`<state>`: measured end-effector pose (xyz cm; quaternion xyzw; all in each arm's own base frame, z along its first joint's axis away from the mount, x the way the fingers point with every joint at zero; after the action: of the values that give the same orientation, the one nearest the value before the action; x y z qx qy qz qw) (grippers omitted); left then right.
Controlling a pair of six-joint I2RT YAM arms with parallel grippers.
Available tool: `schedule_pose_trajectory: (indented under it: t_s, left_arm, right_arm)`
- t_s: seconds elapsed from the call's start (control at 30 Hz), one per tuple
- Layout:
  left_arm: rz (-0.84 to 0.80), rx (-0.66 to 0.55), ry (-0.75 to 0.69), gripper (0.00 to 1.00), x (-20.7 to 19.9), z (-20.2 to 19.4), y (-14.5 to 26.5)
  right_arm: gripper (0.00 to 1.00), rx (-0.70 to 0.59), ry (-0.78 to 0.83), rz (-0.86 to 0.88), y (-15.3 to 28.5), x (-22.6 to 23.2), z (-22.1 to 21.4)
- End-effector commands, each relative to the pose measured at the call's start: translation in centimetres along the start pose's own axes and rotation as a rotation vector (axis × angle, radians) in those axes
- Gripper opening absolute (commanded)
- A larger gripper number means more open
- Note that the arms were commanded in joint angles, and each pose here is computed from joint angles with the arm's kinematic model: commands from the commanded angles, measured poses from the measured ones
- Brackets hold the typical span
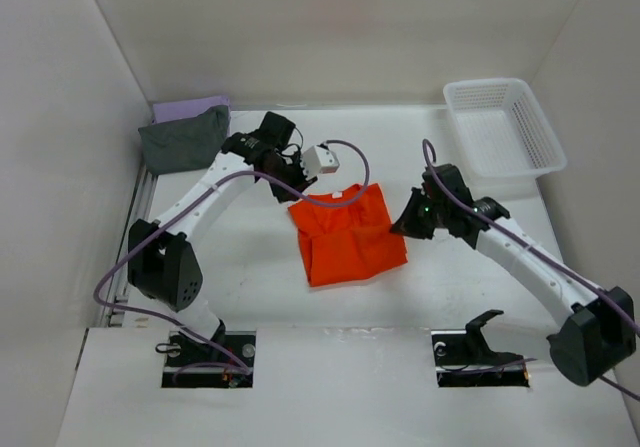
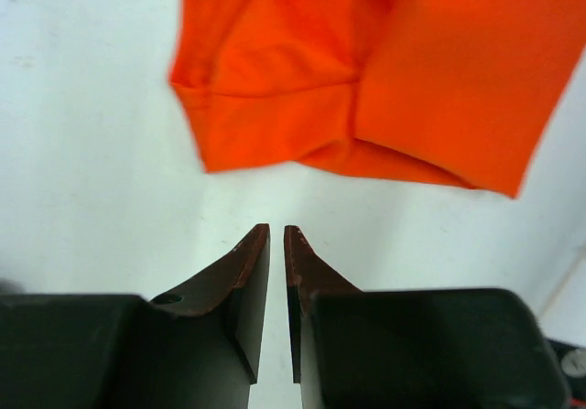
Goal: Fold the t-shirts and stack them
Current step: Fold the long partially folded tshirt into a neat square
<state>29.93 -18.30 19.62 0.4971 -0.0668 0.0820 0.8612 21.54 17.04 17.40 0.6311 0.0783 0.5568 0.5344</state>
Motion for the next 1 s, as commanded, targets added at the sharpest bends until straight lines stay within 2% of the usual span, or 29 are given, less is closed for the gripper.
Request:
schedule_pose_trajectory:
  t_s: [0.0,0.07,0.13,0.3,0.53,0.97]
  left_arm:
    - [0.054,-0.093,0.041,0.12,2.4,1.7,0.3]
    - [0.032,-0.091,0.057,0.15,2.5,1.3,-0.7]
    - [-0.033,-0.087,0.078,0.23,1.9,0.9,-2.1]
    - [-0.170,-0.158,0.115,0.39,0.0,1.5,-5.6]
    - [-0.305,-0.165,0.260,0.39,-1.7,0.5,-9.5]
    - [-0.464,-0.127,0.350,0.44,-5.3,-1.4,-11.1]
  right_arm:
    - [0.00,0.000,0.103,0.108,-0.2,3.8,2.0]
    - [0.00,0.029,0.119,0.094,-1.3,4.3,2.2]
    - [0.00,0.051,0.120,0.067,-2.4,4.0,2.1]
    - [0.00,0.084,0.112,0.011,-3.9,1.9,1.3]
    - [0.00,0.094,0.107,-0.016,-4.4,0.6,1.2]
    - [0.00,0.095,0.111,-0.041,-5.2,-0.1,1.0]
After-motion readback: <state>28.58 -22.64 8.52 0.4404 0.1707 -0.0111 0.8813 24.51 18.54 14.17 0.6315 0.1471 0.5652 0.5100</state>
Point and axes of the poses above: each gripper's point midway between its finger pads, its own y axis back along the fingers, its own x axis along the line the jaws close on, z = x × y, the point moved 4 cm from there along y, back along the fingers, and after that the axes turned 15 degrees about -y, right-handed, at the moved point
